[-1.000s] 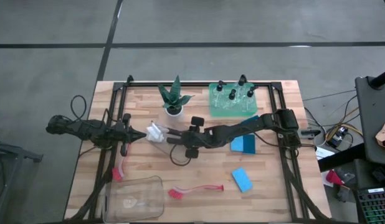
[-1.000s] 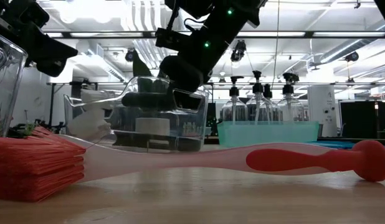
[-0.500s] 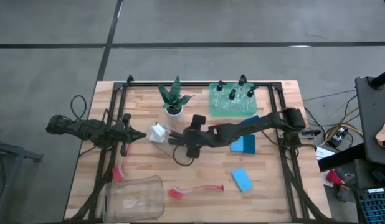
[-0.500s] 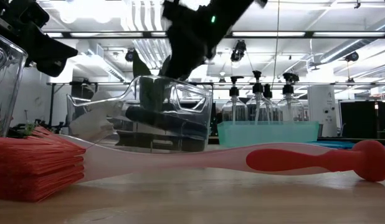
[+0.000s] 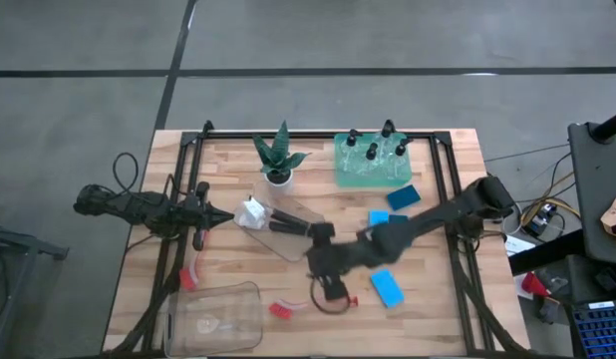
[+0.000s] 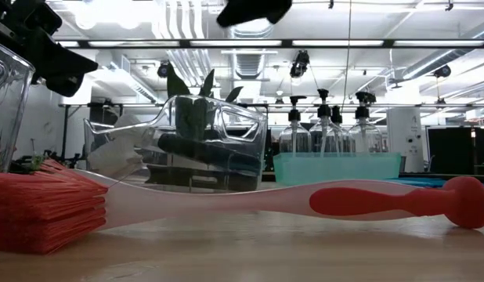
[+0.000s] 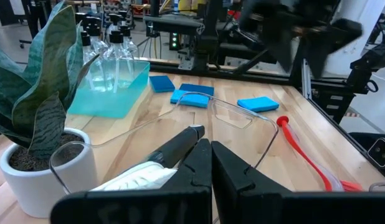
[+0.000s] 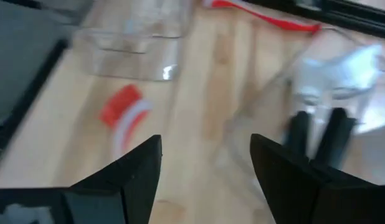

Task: Pick & Place Kitchen Sink Supplies
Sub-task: Put the orange dish brush into the top transparent bin

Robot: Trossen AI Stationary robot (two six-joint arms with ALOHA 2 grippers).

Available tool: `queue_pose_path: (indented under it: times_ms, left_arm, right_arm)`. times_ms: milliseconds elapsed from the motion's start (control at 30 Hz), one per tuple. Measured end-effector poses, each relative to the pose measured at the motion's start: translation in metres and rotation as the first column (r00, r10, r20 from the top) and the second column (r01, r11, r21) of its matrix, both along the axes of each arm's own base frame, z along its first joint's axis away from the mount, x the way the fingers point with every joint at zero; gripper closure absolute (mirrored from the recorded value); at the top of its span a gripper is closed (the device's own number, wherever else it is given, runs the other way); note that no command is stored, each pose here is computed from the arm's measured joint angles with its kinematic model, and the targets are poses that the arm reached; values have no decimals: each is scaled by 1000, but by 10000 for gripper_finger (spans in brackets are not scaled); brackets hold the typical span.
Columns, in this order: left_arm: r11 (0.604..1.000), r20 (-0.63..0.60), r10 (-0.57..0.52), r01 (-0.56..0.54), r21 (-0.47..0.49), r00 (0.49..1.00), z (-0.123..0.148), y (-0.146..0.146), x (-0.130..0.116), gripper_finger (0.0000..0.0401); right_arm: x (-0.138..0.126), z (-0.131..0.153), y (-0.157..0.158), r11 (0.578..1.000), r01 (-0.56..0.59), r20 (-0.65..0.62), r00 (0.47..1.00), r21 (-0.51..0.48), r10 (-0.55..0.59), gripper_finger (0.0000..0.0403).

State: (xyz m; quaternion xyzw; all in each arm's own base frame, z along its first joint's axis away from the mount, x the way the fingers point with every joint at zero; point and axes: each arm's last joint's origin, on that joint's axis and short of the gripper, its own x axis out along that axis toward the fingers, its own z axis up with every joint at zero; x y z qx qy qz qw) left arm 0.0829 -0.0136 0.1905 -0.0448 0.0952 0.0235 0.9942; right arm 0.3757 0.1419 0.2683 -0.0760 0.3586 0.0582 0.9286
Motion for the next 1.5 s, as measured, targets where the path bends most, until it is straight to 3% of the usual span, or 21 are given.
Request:
queue_pose_path:
  times_ms: [300,467,933,1100,1400,1500]
  left_arm:
    - [1000,0,0,0,0,1000,0,0,0,401]
    - [1000,0,0,0,0,1000,0,0,0,401]
    - [1000,1,1,-1,0,1000,0,0,0,401]
    - [1000,0,0,0,0,1000,0,0,0,401]
    - [1000,0,0,0,0,1000,0,0,0,401]
    - [1000,0,0,0,0,1000,0,0,0,401]
  right_arm:
    - [-3,-36,43,999,-21,-79,997,36,24,172]
    - [4,-71,50,999,-23,-178,984,37,30,172]
    - [12,-130,63,998,-40,-320,946,43,51,192]
    - [14,-136,62,999,-30,-327,944,41,42,230]
    - [14,-132,59,999,-31,-329,944,37,41,362]
    - [14,-130,56,999,-26,-333,942,35,36,363]
